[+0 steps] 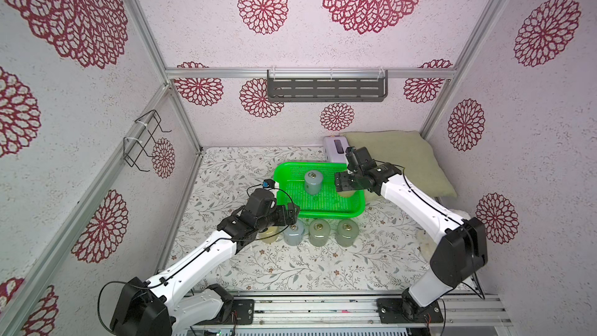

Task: Take the tea canister out of the basket
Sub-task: Pick up the tea canister from the basket, then place the tea canister at the center of the board.

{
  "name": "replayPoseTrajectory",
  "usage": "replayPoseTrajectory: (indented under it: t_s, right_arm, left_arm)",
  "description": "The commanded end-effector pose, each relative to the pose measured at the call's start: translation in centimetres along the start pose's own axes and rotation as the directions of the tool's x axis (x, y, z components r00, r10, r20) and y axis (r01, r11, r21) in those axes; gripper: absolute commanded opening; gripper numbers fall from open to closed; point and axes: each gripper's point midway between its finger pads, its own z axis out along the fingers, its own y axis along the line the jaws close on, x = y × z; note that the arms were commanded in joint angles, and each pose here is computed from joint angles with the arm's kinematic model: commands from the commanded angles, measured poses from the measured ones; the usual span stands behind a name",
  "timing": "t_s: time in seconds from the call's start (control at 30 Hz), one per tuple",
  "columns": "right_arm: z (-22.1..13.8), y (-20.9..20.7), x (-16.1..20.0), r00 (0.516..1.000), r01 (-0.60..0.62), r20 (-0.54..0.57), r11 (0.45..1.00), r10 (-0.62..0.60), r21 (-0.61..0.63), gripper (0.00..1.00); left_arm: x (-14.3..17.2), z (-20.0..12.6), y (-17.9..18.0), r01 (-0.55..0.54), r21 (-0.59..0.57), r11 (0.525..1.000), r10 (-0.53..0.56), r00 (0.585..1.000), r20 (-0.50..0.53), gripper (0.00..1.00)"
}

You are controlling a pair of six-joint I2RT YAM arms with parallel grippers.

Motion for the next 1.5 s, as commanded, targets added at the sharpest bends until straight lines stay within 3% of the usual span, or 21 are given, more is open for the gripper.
replayPoseTrajectory:
  t_s: [0.0,0.37,0.77,1.47]
  right_arm:
    - [-3.6,-1.5,-0.5,0.996,-0.049,0.077,0.999,0.047,0.021,0.77]
    - [-4.6,-5.8,6.5,0.990,-0.137,0.035,0.986,0.134,0.096,0.78]
    - [-1.0,-7.4,12.2,0.971,-0.235,-0.029,0.968,0.238,0.089,0.78]
    - [4.8,-8.4,16.5,0.954,-0.250,-0.143,0.961,0.265,0.116,0.80]
  left_arm:
    - [-0.2,-0.5,-0.8,-0.027,0.027,0.999,0.026,0.999,0.022,0.97]
    - [-0.1,-0.9,-1.7,-0.044,0.049,0.998,0.043,0.999,0.027,0.97]
    - [0.1,-0.8,-1.7,-0.052,0.045,0.998,0.051,0.998,0.024,0.97]
    - [0.1,-0.9,-1.6,-0.057,0.039,0.998,0.056,0.998,0.027,0.97]
